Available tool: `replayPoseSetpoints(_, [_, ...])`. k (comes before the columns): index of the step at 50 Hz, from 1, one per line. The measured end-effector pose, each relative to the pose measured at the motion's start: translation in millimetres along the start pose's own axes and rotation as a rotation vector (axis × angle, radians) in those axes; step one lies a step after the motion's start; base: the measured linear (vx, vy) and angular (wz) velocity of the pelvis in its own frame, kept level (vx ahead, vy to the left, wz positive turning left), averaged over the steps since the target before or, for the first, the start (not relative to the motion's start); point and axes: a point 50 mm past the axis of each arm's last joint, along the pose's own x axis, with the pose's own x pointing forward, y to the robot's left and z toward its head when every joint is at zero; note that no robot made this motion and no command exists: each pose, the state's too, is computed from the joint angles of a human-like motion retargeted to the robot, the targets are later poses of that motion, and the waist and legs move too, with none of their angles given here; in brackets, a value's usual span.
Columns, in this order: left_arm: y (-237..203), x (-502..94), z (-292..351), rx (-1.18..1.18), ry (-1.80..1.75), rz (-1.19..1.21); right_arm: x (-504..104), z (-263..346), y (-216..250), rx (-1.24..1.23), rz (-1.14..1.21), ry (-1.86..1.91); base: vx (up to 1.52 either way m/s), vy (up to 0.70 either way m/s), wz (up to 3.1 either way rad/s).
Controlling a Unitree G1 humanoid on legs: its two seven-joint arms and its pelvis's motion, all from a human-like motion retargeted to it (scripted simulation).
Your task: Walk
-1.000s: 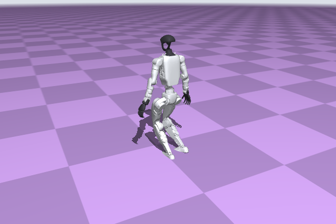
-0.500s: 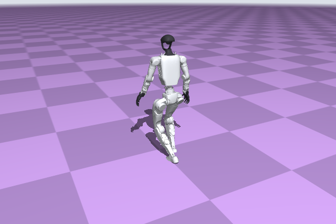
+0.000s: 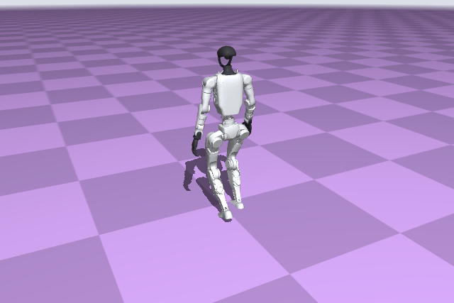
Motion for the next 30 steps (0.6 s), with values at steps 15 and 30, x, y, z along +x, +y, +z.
replayPoseSetpoints(15, [7.1, -40.0, 183.8, 0.071, -0.547, 0.003, -14.2, -64.1, -6.7, 0.128, 0.014, 0.261, -0.01, 0.03, 0.32])
replayPoseSetpoints(30, [-8.6, -28.5, 151.4, 0.119, -0.494, -0.033, -6.6, -39.3, -12.9, 0.002, -0.026, 0.153, 0.13, -0.08, -0.20])
